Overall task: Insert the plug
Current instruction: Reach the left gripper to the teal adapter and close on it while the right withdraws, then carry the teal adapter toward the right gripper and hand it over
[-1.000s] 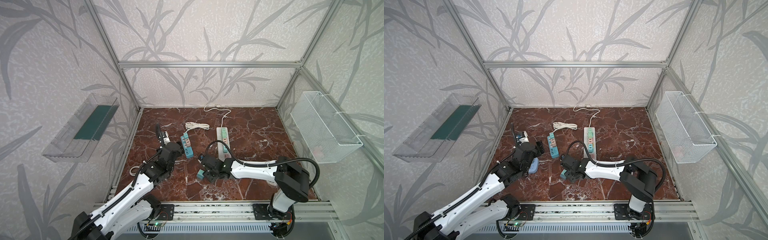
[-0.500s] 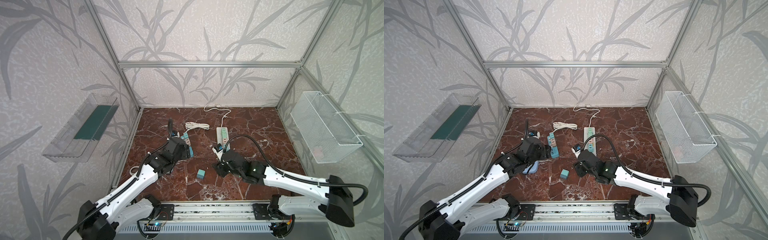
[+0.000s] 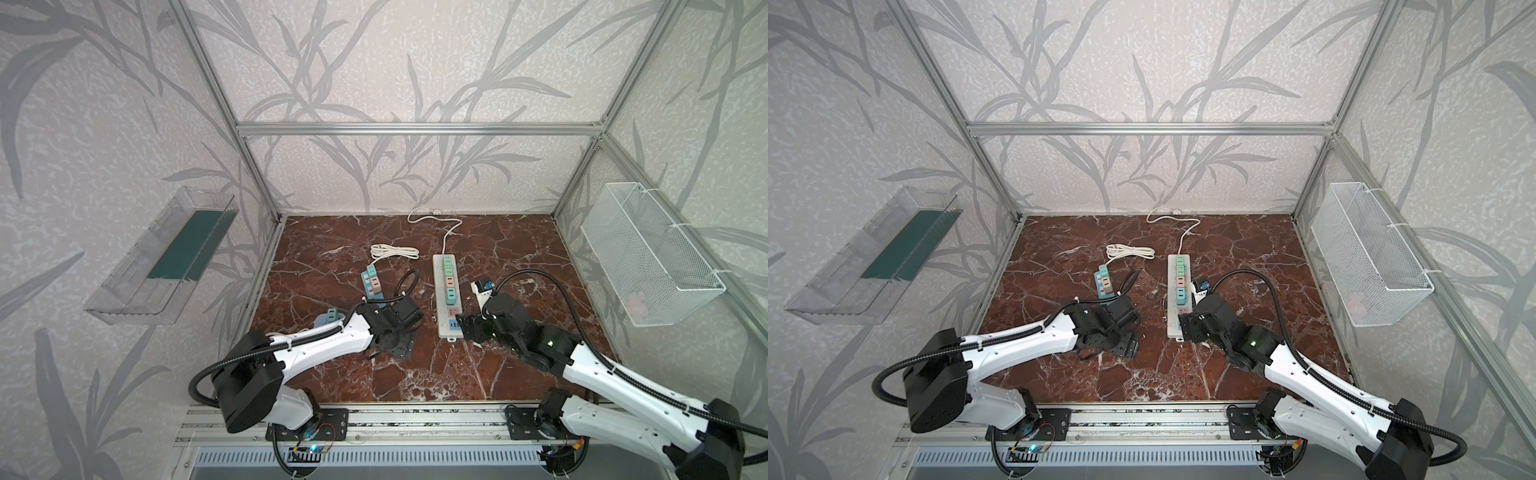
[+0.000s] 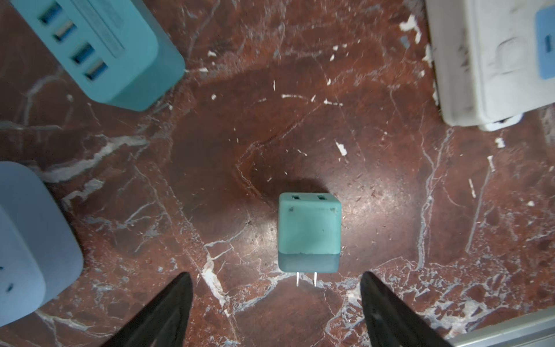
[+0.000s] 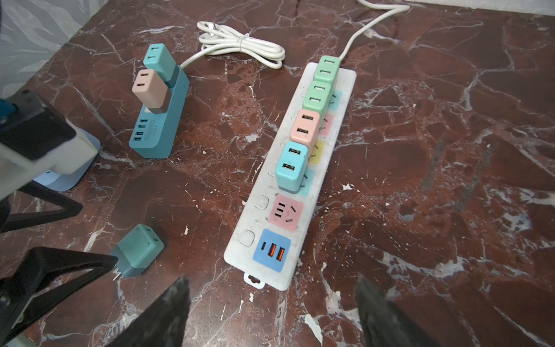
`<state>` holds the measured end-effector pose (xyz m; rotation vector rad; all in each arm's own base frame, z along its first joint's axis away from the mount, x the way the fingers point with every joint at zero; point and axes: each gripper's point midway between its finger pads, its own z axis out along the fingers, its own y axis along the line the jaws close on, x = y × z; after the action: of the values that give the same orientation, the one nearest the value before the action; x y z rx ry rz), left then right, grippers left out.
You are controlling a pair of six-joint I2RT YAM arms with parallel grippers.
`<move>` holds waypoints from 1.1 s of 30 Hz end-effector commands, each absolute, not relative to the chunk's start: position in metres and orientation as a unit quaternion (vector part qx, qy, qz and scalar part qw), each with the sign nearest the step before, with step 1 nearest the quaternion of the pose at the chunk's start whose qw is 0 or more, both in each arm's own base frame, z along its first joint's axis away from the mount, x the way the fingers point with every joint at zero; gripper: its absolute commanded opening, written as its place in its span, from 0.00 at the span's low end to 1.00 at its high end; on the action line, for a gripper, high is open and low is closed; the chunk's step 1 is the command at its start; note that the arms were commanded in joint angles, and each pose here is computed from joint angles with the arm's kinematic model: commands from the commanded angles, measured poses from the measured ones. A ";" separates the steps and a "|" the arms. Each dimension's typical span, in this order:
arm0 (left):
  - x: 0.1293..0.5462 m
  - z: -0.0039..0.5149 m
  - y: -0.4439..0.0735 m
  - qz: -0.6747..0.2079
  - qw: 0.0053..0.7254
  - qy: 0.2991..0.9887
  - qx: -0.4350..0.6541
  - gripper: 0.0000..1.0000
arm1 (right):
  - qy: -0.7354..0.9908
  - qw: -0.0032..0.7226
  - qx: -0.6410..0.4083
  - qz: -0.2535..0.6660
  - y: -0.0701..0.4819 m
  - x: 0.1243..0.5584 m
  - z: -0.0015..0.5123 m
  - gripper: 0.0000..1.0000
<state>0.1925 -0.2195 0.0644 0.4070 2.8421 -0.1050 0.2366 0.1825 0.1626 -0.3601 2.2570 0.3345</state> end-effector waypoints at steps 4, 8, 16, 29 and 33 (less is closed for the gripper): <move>0.185 0.054 -0.235 -0.028 0.101 0.979 0.176 0.81 | 0.901 0.396 -0.140 0.111 0.172 0.235 0.160 0.84; 0.186 0.041 -0.236 -0.012 0.083 0.977 0.197 0.75 | 0.903 0.390 -0.135 0.116 0.173 0.234 0.154 0.82; 0.184 0.023 -0.236 0.005 0.061 0.975 0.211 0.52 | 0.906 0.384 -0.135 0.113 0.171 0.232 0.150 0.76; 0.187 0.008 -0.243 0.009 0.048 0.972 0.231 0.38 | 0.908 0.381 -0.141 0.106 0.170 0.232 0.153 0.76; 0.190 0.014 -0.246 0.003 0.059 0.970 0.237 0.19 | 0.907 0.381 -0.142 0.105 0.170 0.232 0.156 0.76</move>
<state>0.1884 -0.2442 0.0160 0.6919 2.9408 0.0035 0.2307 0.1723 0.1489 -0.3681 2.3206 0.2784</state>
